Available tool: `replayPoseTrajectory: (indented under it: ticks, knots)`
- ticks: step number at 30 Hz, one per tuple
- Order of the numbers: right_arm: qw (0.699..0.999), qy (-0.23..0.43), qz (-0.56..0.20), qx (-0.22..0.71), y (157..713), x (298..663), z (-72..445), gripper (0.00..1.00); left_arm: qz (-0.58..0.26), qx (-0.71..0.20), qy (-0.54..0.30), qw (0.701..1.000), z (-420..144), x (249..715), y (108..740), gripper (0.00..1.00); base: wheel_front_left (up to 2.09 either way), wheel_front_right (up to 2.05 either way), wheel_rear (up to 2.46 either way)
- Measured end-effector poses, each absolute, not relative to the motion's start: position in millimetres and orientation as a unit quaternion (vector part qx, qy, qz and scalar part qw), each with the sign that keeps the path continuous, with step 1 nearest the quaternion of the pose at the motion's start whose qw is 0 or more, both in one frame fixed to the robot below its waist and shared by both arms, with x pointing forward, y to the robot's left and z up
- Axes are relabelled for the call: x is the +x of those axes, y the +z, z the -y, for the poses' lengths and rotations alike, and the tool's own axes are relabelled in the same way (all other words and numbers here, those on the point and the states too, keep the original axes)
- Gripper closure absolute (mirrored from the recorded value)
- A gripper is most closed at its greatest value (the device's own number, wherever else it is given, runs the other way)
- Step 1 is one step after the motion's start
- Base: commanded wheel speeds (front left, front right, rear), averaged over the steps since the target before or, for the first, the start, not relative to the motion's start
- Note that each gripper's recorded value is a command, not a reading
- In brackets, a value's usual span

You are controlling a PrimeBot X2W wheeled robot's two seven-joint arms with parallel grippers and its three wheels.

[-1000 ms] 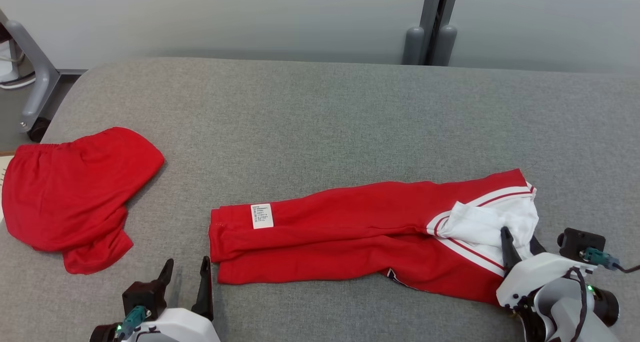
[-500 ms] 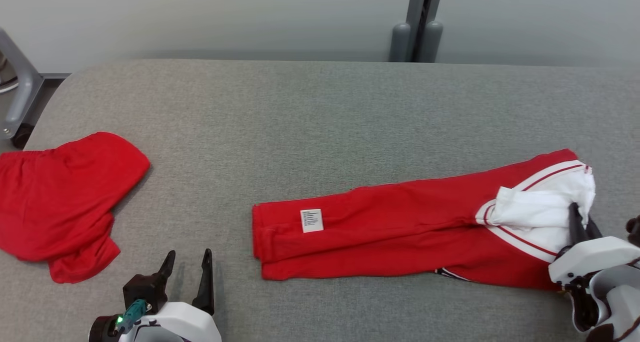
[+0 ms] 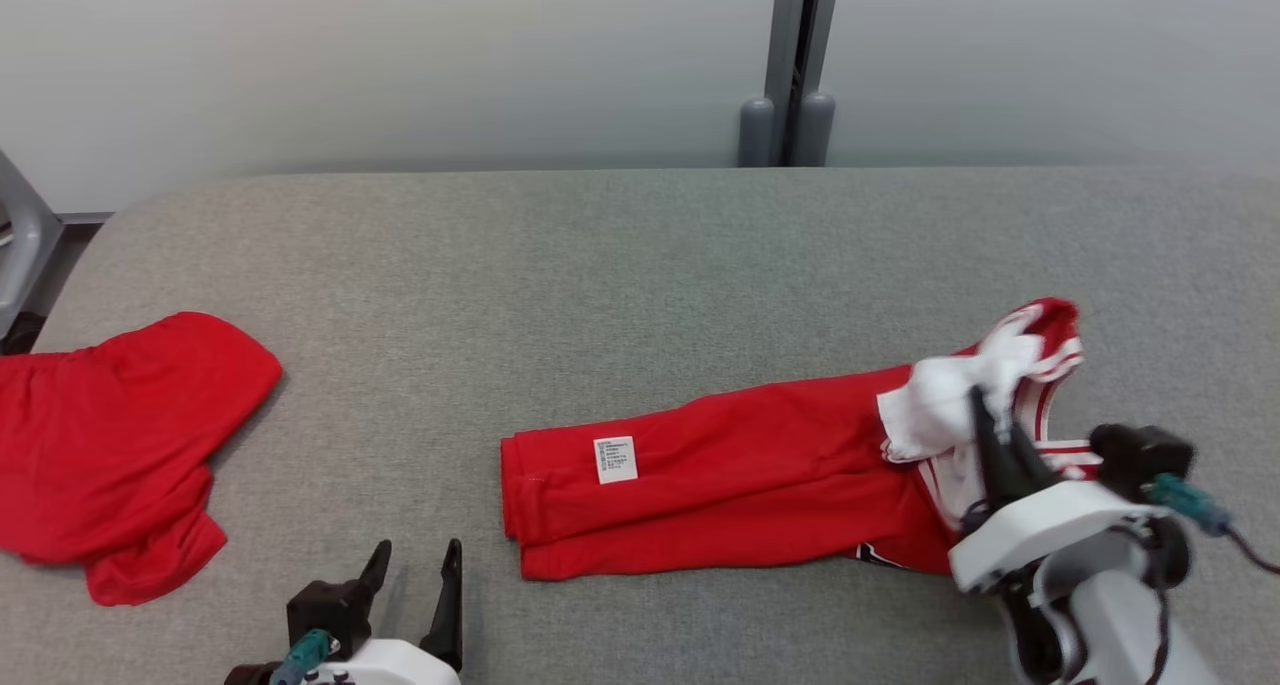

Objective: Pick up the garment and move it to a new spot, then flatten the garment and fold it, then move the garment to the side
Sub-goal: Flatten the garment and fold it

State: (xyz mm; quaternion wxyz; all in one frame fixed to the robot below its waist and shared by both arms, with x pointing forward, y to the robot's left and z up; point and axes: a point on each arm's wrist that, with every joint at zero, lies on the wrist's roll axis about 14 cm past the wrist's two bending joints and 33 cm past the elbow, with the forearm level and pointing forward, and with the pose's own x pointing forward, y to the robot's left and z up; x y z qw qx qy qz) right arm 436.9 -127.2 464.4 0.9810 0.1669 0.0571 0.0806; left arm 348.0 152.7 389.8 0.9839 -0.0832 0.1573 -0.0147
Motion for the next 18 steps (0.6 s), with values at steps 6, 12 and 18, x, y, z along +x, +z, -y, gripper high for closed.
replayPoseTrajectory:
  ticks: [6, 12, 18]
  knots:
    - [0.961, 0.186, -0.086, 0.185, 464, 417, 51, 1.00, -0.153, -0.084, 0.000, 0.985, -162, 335, 392, 0.00, 0.00, 0.00, 0.00]
    - [0.935, 0.280, -0.117, 0.184, 463, 401, -15, 1.00, -0.154, -0.088, 0.030, 0.984, -179, 317, 390, 0.00, 0.00, 0.00, 0.00]
    - [0.909, 0.352, -0.133, 0.178, 466, 397, -68, 1.00, -0.154, -0.092, 0.066, 0.982, -197, 300, 389, 0.00, 0.00, 0.00, 0.00]
